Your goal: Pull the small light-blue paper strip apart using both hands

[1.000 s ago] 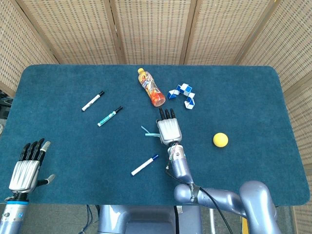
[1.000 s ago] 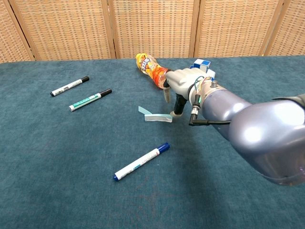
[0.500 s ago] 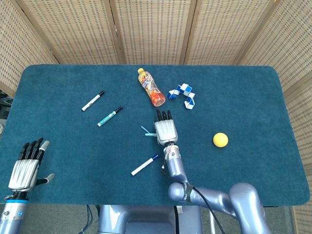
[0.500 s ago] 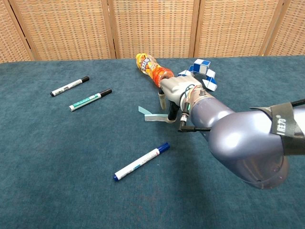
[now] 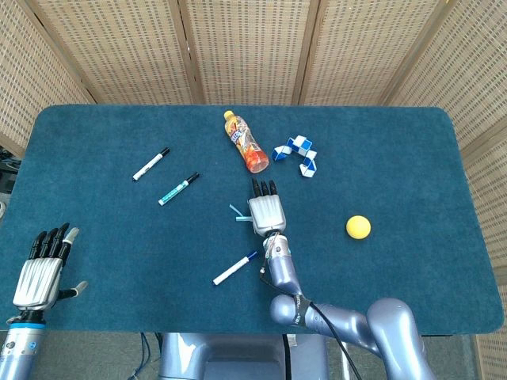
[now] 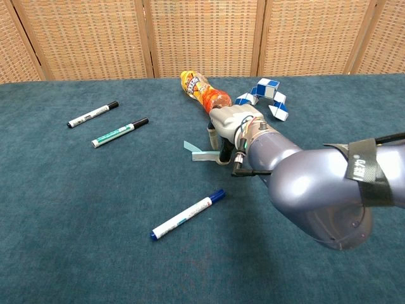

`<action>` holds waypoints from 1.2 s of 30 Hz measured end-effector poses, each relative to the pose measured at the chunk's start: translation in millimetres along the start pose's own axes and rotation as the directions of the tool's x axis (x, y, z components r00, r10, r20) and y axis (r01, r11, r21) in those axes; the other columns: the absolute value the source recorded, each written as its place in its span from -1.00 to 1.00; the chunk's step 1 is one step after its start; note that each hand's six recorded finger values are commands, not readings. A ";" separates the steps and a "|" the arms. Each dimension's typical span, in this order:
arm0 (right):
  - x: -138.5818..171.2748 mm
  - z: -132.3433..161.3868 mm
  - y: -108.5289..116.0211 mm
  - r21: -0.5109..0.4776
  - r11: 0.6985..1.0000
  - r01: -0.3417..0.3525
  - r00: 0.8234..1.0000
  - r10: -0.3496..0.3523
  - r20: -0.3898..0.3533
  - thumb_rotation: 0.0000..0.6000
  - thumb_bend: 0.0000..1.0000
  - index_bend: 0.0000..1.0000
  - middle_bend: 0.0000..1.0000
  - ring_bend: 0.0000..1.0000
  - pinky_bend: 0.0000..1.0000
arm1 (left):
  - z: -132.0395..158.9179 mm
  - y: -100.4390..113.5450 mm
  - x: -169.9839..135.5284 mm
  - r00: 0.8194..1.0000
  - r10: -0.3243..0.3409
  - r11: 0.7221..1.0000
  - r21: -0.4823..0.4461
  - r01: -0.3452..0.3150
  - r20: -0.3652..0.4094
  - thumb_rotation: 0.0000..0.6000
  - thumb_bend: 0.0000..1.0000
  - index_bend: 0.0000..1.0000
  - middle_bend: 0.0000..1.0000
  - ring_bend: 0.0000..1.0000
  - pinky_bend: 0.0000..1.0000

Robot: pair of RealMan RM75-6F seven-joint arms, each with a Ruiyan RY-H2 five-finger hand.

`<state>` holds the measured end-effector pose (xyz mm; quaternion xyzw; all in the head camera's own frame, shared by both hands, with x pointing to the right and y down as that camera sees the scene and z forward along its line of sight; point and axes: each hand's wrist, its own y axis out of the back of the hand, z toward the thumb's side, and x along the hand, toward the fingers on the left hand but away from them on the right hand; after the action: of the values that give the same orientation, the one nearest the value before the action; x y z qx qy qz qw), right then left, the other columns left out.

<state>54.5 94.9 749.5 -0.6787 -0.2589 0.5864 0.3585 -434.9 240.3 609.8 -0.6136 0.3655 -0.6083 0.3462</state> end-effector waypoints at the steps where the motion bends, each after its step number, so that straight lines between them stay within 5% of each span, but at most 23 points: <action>1: -0.1 0.1 -0.4 0.000 1.000 -0.001 1.000 0.001 0.000 1.00 -0.27 -0.02 -1.00 -1.00 -1.00 | -0.2 0.1 0.0 1.000 0.001 1.000 0.000 -0.001 0.000 1.00 -0.99 -1.00 -1.00 -1.00 -1.00; 21: -3.8 -0.6 -2.0 0.017 1.000 0.005 1.000 -0.005 -0.008 1.00 -0.12 0.20 -1.00 -1.00 -1.00 | -0.7 -1.1 0.9 1.000 -0.006 1.000 -0.001 0.006 -0.003 1.00 -0.99 -1.00 -1.00 -1.00 -1.00; 31: 13.7 6.0 17.2 0.039 0.996 0.082 0.989 -0.077 -0.123 1.00 -0.12 0.21 -1.00 -1.00 -1.00 | 8.2 8.0 9.7 0.999 0.020 0.999 0.028 -0.021 0.046 1.00 -0.98 -1.00 -1.00 -1.00 -1.00; 33: 21.3 7.2 24.3 0.035 0.994 0.102 0.984 -0.096 -0.153 1.00 -0.12 0.21 -1.00 -1.00 -1.00 | 15.6 14.5 16.2 0.995 0.046 0.998 0.042 -0.049 0.085 1.00 -0.98 -1.00 -0.89 -0.89 -0.94; 36: 36.7 10.5 36.9 0.024 0.991 0.133 0.972 -0.126 -0.201 1.00 -0.12 0.21 -1.00 -1.00 -1.00 | 32.6 28.5 34.2 0.979 0.103 0.990 0.073 -0.117 0.177 1.00 -0.98 -0.96 -0.28 -0.35 -0.62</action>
<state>48.2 102.6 697.3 -0.7087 -0.2543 0.4957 0.4328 -403.4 195.8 601.3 -0.6279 0.3417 -0.5475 0.4350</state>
